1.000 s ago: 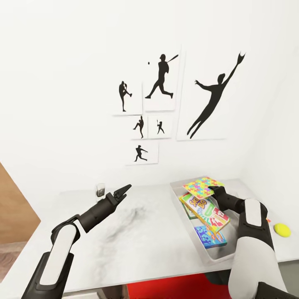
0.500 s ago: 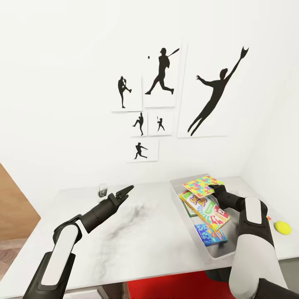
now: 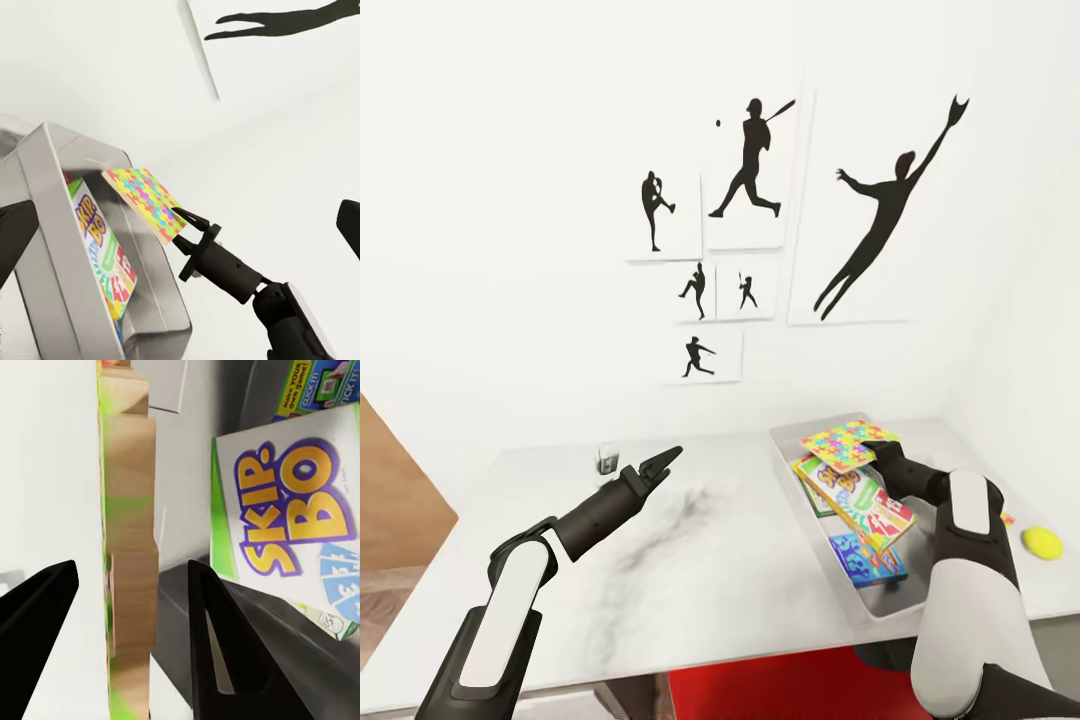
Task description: Put all the toys in the child's room - the three board games (two on the bed and one on the table), the two jigsaw puzzles on the table, and the tennis ball on the table - inside the toy box on the table in the child's room.
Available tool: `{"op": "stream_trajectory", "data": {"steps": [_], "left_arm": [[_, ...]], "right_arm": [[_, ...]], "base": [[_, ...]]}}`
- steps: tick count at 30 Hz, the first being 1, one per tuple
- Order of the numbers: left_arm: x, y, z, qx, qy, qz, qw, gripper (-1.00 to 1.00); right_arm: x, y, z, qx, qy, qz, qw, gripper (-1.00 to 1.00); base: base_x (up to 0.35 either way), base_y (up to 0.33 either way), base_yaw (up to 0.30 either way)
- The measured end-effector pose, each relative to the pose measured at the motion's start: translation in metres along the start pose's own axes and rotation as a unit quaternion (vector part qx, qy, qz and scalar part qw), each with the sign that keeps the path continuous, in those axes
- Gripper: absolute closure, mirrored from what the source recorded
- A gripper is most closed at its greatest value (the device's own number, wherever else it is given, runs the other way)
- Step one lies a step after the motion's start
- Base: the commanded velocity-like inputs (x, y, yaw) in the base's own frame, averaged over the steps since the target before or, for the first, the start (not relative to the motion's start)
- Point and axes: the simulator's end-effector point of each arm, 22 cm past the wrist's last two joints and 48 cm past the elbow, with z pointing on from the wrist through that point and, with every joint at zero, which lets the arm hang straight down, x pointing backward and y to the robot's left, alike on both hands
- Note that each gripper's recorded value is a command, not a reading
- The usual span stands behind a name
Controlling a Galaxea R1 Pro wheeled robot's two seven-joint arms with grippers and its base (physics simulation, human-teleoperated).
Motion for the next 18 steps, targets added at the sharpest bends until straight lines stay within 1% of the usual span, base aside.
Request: {"op": "stream_trajectory", "data": {"steps": [10, 18], "left_arm": [[0.002, 0.007, 0.001, -0.004, 0.002, -0.004, 1.0, -1.0], [0.003, 0.013, 0.002, -0.007, 0.003, -0.008, 0.9999, -1.0]], "right_arm": [[0.006, -0.011, 0.009, 0.01, 0.009, 0.004, 0.9999, 1.0], [0.005, -0.014, 0.014, 0.014, 0.011, 0.004, 0.9998, 1.0]], "base": [[0.0, 0.0, 0.0], [0.0, 0.0, 0.0]]}}
